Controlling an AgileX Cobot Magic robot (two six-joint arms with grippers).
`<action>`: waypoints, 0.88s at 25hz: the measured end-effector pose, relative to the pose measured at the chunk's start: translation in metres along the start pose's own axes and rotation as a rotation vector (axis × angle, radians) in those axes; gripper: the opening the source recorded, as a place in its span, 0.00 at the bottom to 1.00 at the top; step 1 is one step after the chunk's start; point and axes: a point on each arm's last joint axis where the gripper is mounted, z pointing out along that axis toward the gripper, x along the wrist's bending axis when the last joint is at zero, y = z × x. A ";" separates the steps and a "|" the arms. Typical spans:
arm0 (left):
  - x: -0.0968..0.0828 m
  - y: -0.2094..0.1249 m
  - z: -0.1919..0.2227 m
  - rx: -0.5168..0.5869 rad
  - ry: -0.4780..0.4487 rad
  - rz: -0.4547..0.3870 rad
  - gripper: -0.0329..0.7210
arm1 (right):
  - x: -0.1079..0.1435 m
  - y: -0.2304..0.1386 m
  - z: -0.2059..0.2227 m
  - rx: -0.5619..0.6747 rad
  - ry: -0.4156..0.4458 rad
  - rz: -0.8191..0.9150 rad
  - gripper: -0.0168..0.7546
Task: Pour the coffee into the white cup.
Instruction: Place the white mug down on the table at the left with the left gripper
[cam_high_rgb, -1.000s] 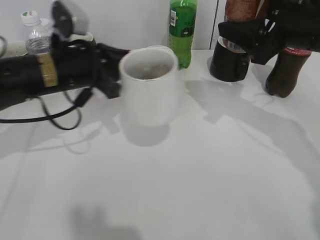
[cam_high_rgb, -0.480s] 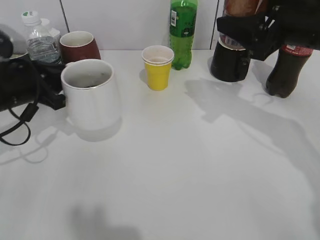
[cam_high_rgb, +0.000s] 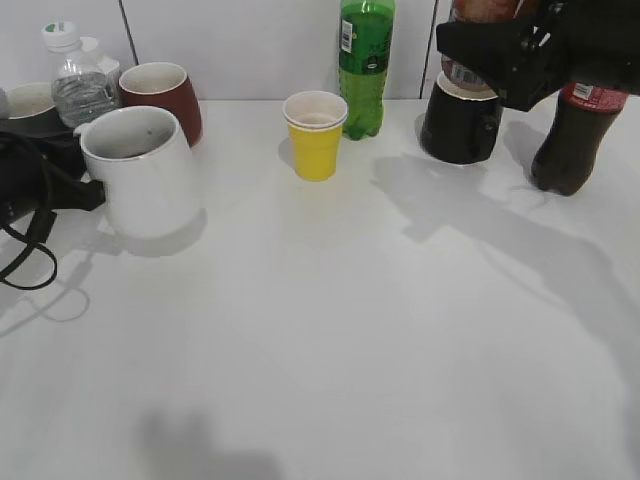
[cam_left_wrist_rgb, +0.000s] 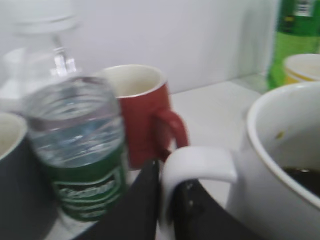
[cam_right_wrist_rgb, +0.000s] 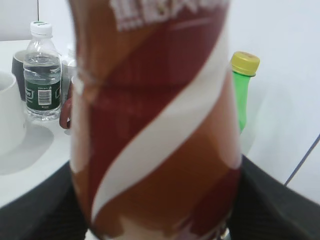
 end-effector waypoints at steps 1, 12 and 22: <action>0.002 -0.001 0.000 -0.004 0.015 -0.009 0.10 | 0.000 0.000 0.000 0.001 -0.001 0.000 0.72; 0.013 -0.023 0.007 -0.007 0.101 -0.031 0.10 | 0.000 0.000 0.000 0.002 -0.002 0.002 0.72; 0.020 -0.038 0.009 0.010 0.168 -0.026 0.10 | 0.000 0.000 0.000 0.003 -0.004 0.003 0.72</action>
